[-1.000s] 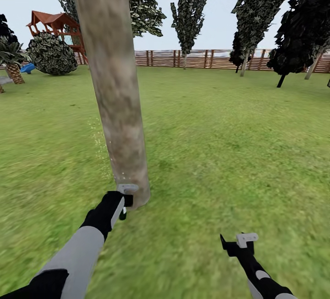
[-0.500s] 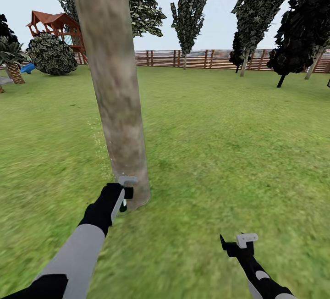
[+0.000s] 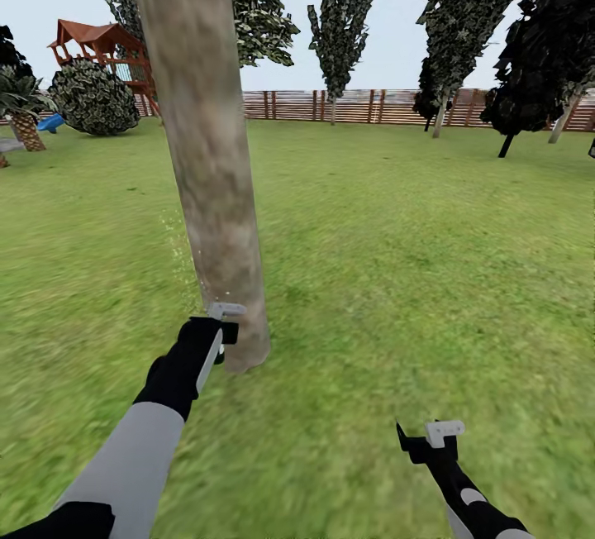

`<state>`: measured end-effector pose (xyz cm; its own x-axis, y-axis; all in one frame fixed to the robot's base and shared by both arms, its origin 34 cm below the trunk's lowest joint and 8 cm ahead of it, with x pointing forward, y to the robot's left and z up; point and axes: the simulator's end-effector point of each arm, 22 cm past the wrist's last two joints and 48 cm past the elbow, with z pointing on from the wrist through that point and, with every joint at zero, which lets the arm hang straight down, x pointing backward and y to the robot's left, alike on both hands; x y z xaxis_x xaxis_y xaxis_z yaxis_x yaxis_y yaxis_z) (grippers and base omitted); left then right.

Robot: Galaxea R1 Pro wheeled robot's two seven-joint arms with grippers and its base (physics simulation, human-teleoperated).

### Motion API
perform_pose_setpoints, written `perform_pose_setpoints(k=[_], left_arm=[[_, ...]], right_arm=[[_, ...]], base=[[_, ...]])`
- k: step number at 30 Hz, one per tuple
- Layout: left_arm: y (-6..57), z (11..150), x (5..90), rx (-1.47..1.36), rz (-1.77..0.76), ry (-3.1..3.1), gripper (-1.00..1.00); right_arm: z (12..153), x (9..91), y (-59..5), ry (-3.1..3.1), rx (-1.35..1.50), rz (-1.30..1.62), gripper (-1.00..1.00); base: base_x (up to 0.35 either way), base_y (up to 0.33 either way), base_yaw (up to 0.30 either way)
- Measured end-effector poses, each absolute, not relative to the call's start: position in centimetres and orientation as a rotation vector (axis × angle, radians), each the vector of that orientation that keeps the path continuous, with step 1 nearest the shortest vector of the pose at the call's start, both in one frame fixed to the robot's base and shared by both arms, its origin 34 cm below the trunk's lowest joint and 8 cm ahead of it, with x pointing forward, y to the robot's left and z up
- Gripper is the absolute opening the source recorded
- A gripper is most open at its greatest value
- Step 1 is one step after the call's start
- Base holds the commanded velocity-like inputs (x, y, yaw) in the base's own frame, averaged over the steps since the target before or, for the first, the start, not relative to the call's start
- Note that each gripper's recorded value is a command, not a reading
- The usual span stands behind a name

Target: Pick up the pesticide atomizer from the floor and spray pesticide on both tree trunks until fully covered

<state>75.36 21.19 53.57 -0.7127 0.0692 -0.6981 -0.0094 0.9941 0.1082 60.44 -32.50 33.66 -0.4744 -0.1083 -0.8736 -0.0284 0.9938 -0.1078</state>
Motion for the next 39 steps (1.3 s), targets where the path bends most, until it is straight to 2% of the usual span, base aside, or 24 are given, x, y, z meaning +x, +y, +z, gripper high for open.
perform_pose_setpoints(k=[2,6,7,10,12,17,20,26,30,32,36,39], left_arm=[[21.9,53.6,75.3,0.036,0.148,2.363,-1.00],[29.0,53.3,75.0,-0.084,0.224,2.371,-1.00],[29.2,53.3,75.0,-0.100,0.208,2.373,-1.00],[27.8,54.0,75.2,-0.104,0.172,2.365,-1.00],[23.3,54.5,75.0,-0.087,0.078,2.389,-1.00],[18.8,55.7,75.3,-0.009,-0.002,2.384,-1.00],[18.9,56.8,75.3,-0.036,-0.048,2.372,-1.00],[25.5,60.3,75.5,-0.109,0.026,2.318,-1.00],[24.3,60.4,75.4,-0.091,0.006,2.324,-1.00],[20.6,61.0,75.6,-0.049,-0.049,2.318,-1.00],[18.2,61.7,75.6,-0.005,-0.063,2.312,-1.00],[19.4,62.2,75.6,-0.016,-0.036,2.301,-1.00]], right_arm=[[33.6,60.4,-32.5,2.065,-0.096,-0.094,1.00],[33.5,60.3,-32.5,2.067,-0.097,-0.093,1.00],[33.5,60.2,-32.5,2.068,-0.097,-0.093,1.00],[33.5,60.2,-32.5,2.068,-0.096,-0.093,1.00],[33.5,60.2,-32.5,2.068,-0.096,-0.093,1.00],[33.5,60.2,-32.5,2.068,-0.097,-0.093,1.00],[33.5,60.2,-32.5,2.068,-0.097,-0.093,1.00],[33.4,60.1,-32.4,2.070,-0.097,-0.092,1.00],[33.4,60.1,-32.4,2.070,-0.097,-0.091,1.00],[33.4,60.1,-32.4,2.070,-0.097,-0.091,1.00],[33.4,60.1,-32.4,2.070,-0.097,-0.091,1.00],[33.4,60.1,-32.4,2.070,-0.097,-0.091,1.00]], base=[[-0.004,-0.001,0.000],[0.000,0.000,0.000],[0.000,0.000,0.000],[0.000,0.000,0.000],[0.000,0.000,0.000],[0.000,0.000,0.000],[0.000,0.000,0.000],[0.000,0.000,0.000],[0.000,0.000,0.000],[0.000,0.000,0.000],[0.000,0.000,0.000],[0.000,0.000,0.000]])
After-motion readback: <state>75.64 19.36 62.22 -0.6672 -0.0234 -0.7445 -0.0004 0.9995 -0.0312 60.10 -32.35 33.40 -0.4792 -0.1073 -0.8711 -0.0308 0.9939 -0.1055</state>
